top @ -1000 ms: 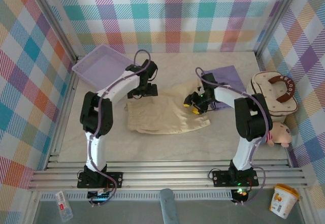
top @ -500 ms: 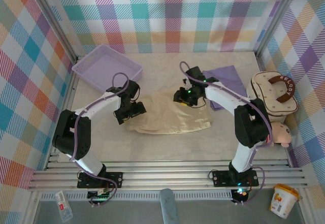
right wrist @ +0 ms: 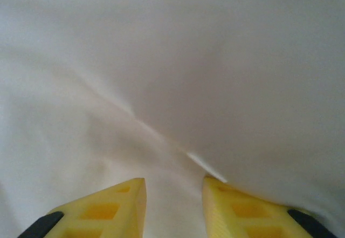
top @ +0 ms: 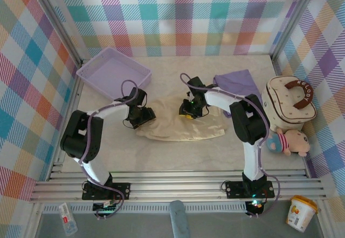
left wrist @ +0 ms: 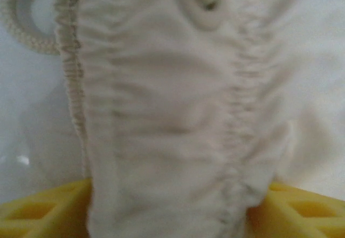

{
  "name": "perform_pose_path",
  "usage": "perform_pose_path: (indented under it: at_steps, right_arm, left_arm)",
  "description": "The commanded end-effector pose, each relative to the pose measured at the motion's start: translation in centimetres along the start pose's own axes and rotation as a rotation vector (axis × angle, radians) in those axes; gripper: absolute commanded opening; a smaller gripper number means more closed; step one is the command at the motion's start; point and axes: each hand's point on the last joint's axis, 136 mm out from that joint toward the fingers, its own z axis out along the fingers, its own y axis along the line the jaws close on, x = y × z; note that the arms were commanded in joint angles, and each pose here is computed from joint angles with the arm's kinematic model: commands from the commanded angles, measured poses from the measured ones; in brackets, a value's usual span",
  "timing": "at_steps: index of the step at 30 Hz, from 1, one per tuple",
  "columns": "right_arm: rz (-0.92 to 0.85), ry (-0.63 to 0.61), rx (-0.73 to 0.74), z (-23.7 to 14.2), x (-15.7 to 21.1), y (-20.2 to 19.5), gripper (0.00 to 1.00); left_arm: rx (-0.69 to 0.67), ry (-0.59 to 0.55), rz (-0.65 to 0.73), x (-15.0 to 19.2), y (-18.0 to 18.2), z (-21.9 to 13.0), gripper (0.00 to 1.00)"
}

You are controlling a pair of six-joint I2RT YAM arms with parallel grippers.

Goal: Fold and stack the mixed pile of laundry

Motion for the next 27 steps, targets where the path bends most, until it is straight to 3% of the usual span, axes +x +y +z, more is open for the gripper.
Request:
perform_pose_path:
  at_steps: [1,5,7,9,13,20,27]
  right_arm:
    - [-0.038,-0.016,0.033,-0.9,0.2,0.8,0.34]
    - [-0.041,-0.029,0.058,-0.9,0.0,0.6,0.28]
    - [-0.052,-0.041,0.065,-0.9,-0.3,0.9,0.24]
    - [-0.043,-0.029,0.075,-0.3,-0.4,0.6,0.18]
    - [-0.044,0.026,0.103,2.0,0.0,-0.3,0.00]
    - [-0.026,0.064,0.080,3.6,0.4,0.2,0.00]
    - [-0.124,0.152,-0.103,5.4,1.4,7.7,0.00]
  left_arm:
    - [0.058,0.002,0.002,-0.5,-1.0,0.8,0.54]
    - [0.000,0.012,0.033,-0.2,0.1,0.8,0.29]
    - [-0.032,0.020,0.059,-0.3,0.4,0.6,0.08]
    - [-0.058,0.028,0.082,-0.4,0.6,0.6,0.00]
    - [-0.089,0.031,0.124,-1.1,0.4,-0.2,0.00]
    - [-0.165,-0.026,0.186,-3.9,-0.9,-4.9,0.00]
    - [-0.265,-0.129,0.298,-7.1,-2.3,-11.2,0.00]
